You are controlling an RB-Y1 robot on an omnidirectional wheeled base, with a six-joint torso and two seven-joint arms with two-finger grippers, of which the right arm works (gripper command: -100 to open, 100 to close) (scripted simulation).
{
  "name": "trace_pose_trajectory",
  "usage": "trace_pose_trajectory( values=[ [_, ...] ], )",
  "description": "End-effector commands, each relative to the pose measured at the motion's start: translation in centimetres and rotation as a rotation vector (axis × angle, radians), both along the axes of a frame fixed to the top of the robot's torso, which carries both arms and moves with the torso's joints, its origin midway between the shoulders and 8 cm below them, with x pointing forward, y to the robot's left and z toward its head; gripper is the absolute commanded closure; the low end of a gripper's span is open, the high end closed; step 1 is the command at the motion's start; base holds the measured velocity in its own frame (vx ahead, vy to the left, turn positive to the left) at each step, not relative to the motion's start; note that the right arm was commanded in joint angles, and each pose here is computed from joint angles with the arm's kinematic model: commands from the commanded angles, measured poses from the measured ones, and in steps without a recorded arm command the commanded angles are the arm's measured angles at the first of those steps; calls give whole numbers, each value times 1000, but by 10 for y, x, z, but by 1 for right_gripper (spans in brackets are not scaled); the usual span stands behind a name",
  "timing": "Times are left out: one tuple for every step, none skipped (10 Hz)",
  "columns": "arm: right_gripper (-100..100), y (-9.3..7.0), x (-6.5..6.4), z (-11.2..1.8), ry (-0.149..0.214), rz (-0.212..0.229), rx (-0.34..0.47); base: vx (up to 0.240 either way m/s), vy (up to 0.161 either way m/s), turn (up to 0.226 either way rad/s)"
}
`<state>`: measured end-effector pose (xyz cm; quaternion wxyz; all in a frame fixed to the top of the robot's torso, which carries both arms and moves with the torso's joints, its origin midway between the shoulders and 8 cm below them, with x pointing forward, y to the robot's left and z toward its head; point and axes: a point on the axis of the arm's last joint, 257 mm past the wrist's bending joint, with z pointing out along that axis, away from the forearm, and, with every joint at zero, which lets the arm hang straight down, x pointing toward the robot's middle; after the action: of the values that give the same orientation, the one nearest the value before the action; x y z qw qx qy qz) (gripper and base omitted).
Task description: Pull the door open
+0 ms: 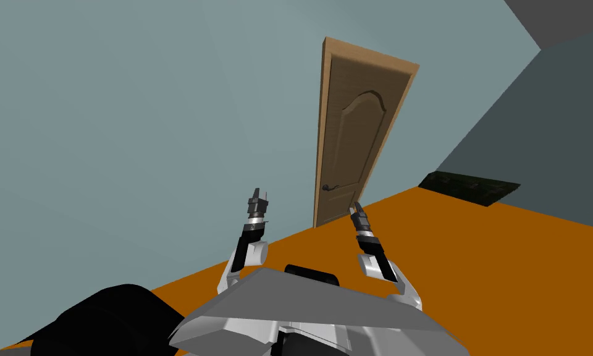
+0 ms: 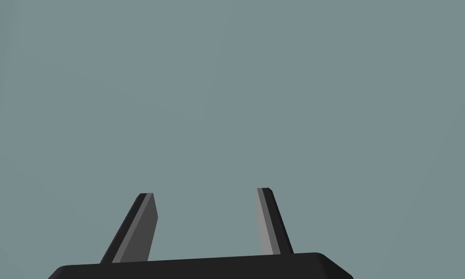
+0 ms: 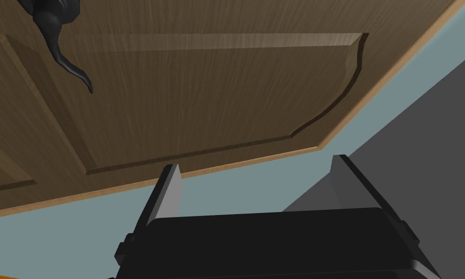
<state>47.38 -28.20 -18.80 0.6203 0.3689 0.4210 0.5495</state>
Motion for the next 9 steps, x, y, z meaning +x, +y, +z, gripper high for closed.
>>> trace_pose_trajectory(
  values=[
    [-100, 0, 7, -10, 20, 12, 3, 35, -85, 168],
    [-100, -1, 7, -15, 30, 10, 3, 28, -73, 90],
    [-100, -1, 11, -24, 48, 16, 5, 29, -76, 142],
    [-100, 0, 15, -29, 57, 24, 7, 49, -94, 171],
    [-100, -1, 15, -33, 66, 22, 7, 39, -74, 74],
    [-100, -1, 19, -41, 81, 28, 8, 35, -65, 106],
    [-100, -1, 19, -42, 84, 28, 8, 27, -50, 63],
    [-100, -1, 22, -50, 101, 33, 10, 18, -55, 127],
    [-100, -1, 26, -55, 109, 39, 10, 32, -92, 199]
  ],
)
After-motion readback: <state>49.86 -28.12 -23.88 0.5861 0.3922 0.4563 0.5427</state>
